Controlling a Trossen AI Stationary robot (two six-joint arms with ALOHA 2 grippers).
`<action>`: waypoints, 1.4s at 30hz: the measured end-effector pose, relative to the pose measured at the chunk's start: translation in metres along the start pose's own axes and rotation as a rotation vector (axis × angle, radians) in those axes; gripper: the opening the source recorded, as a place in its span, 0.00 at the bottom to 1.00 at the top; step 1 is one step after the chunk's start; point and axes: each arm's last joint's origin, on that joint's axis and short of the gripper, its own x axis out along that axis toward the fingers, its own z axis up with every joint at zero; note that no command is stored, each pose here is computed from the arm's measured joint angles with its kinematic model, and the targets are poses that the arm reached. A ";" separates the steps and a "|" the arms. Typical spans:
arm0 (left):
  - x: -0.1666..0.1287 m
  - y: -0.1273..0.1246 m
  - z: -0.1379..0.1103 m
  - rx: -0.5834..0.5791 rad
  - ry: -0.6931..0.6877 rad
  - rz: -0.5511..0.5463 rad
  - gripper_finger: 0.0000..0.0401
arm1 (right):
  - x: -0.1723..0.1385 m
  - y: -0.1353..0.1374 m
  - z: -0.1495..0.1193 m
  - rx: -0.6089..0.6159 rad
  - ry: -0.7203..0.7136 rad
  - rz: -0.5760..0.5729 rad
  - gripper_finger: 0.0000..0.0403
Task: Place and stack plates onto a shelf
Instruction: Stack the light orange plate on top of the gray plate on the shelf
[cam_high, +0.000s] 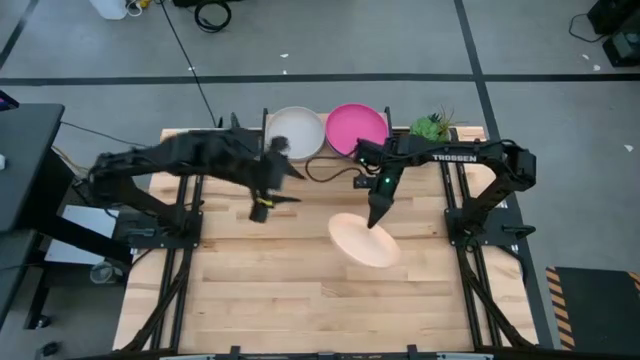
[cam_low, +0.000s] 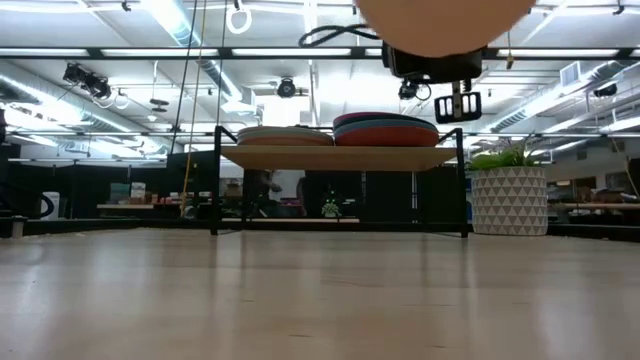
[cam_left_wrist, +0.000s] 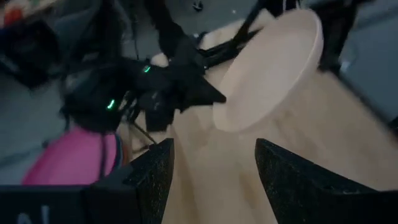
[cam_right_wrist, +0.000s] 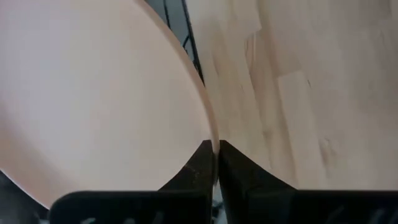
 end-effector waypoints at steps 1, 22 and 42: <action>0.009 -0.004 0.001 0.057 0.011 -0.008 0.57 | -0.001 0.000 0.001 0.028 -0.008 0.005 0.04; 0.037 -0.033 0.010 0.478 0.127 0.150 0.57 | 0.001 0.026 0.013 0.167 -0.055 0.012 0.04; -0.002 -0.038 0.017 0.538 0.013 0.102 0.57 | -0.036 0.081 0.023 0.119 -0.180 -0.004 0.04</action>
